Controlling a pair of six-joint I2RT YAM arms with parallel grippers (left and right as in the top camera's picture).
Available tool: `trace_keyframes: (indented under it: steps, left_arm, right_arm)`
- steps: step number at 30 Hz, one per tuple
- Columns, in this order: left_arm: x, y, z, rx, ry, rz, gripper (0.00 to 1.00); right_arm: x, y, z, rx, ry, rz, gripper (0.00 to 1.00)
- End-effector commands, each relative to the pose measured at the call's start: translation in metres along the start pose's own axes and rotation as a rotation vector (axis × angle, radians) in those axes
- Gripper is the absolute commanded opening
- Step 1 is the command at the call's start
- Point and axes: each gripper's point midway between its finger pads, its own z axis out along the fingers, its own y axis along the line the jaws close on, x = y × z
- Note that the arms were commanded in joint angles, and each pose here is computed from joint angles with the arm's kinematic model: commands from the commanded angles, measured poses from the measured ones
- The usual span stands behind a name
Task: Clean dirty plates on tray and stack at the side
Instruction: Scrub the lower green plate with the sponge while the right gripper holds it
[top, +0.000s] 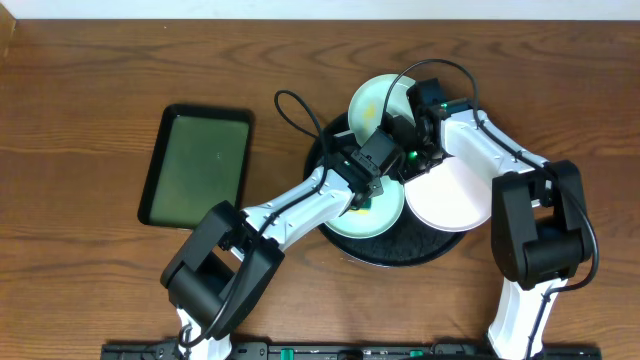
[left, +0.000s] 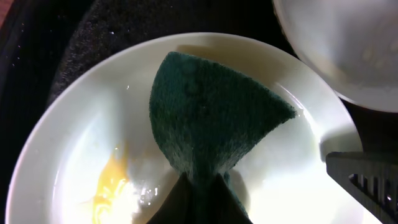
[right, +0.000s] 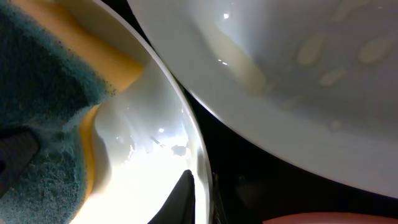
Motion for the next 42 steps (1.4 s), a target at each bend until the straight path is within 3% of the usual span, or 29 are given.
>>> trace_keyframes:
  steps: [1, 4, 8, 18, 23, 28, 34, 42]
  left_arm:
    - [0.014, -0.001, 0.005, 0.019, 0.074, -0.008, 0.08]
    - [0.024, -0.008, 0.003, 0.056, 0.133, -0.052, 0.07]
    - [0.023, -0.006, 0.004, 0.047, 0.127, -0.061, 0.07]
    - [-0.023, 0.081, -0.016, -0.379, -0.177, 0.018, 0.07]
    - [-0.040, 0.070, -0.041, -0.310, -0.240, -0.013, 0.07]
    - [-0.034, 0.030, -0.046, -0.101, -0.164, -0.066, 0.08]
    - [0.009, -0.012, -0.026, 0.099, 0.096, -0.075, 0.08]
    - [0.038, 0.004, 0.013, 0.008, 0.215, -0.101, 0.07]
  right_arm:
    - [0.004, 0.006, 0.005, -0.025, 0.017, 0.001, 0.08]
    - [0.004, 0.006, 0.005, -0.024, 0.016, 0.001, 0.01]
    - [0.003, 0.005, 0.006, -0.024, 0.013, 0.000, 0.01]
    - [0.004, 0.006, 0.005, -0.024, 0.017, 0.002, 0.01]
    - [0.004, 0.006, 0.005, -0.025, 0.017, 0.001, 0.01]
    - [0.004, 0.006, 0.005, -0.024, 0.017, 0.013, 0.01]
    - [0.004, 0.006, 0.005, -0.024, 0.017, 0.020, 0.01]
    - [0.004, 0.005, 0.005, -0.023, 0.015, 0.027, 0.01]
